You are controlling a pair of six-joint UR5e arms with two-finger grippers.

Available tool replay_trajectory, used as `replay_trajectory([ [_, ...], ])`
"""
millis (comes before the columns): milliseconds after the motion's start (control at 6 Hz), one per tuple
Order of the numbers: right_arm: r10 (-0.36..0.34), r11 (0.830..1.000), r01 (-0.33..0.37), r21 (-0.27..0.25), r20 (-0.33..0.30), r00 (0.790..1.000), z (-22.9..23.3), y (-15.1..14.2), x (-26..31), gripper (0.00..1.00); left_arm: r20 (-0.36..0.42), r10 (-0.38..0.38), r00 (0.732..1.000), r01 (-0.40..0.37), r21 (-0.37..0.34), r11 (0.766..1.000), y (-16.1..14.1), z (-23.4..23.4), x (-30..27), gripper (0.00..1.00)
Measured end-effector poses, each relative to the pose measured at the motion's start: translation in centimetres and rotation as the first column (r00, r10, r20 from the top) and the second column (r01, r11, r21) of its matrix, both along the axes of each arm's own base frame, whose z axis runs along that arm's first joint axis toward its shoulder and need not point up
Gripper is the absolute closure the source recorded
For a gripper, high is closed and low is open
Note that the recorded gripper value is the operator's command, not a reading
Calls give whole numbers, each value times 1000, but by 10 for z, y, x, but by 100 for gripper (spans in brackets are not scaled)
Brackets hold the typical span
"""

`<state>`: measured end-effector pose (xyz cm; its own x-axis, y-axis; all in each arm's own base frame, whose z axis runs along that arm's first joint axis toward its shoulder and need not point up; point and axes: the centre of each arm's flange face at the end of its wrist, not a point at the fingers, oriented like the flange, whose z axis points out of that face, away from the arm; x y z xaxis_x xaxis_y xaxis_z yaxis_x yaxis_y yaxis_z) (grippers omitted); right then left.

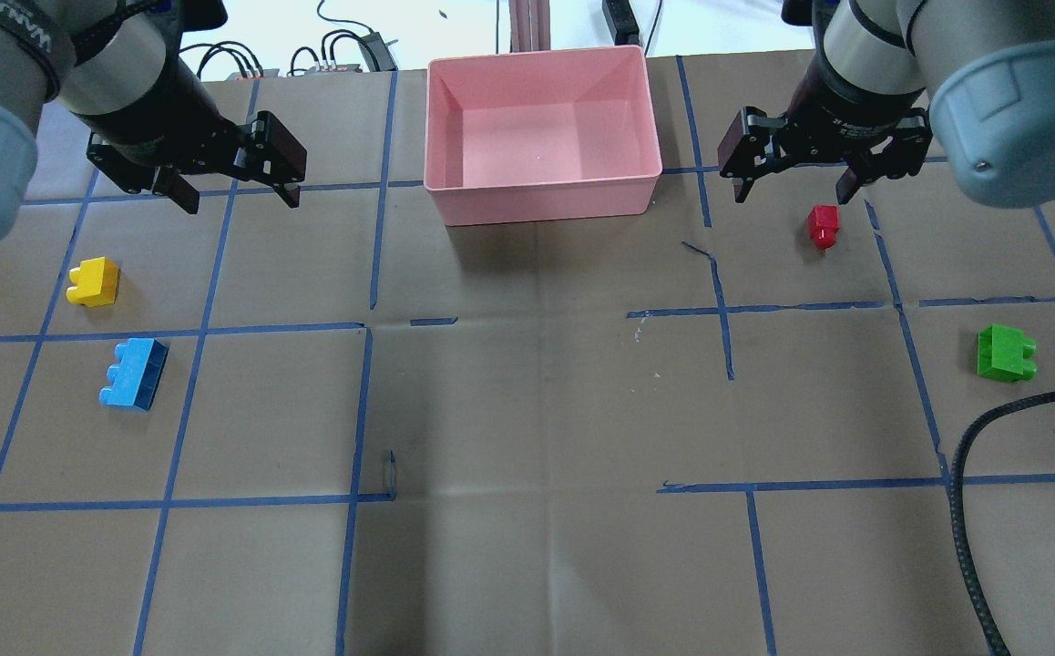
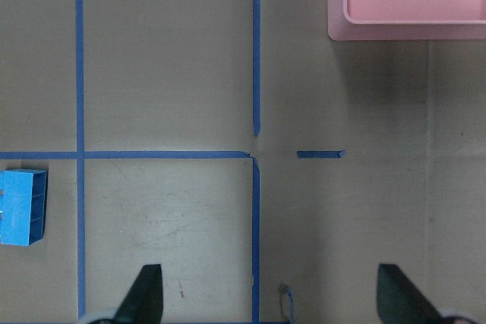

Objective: Put all blocks into box

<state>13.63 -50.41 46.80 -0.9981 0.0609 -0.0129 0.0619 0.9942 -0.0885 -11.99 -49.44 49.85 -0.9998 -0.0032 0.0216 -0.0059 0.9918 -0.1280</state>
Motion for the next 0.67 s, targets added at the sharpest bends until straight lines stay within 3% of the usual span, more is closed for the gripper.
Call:
replay_trajectory([
  [667, 0, 1000, 0, -3, -5, 1000, 3, -1, -1, 0, 0, 1, 1000, -1, -1, 1000, 0, 0, 0, 0],
])
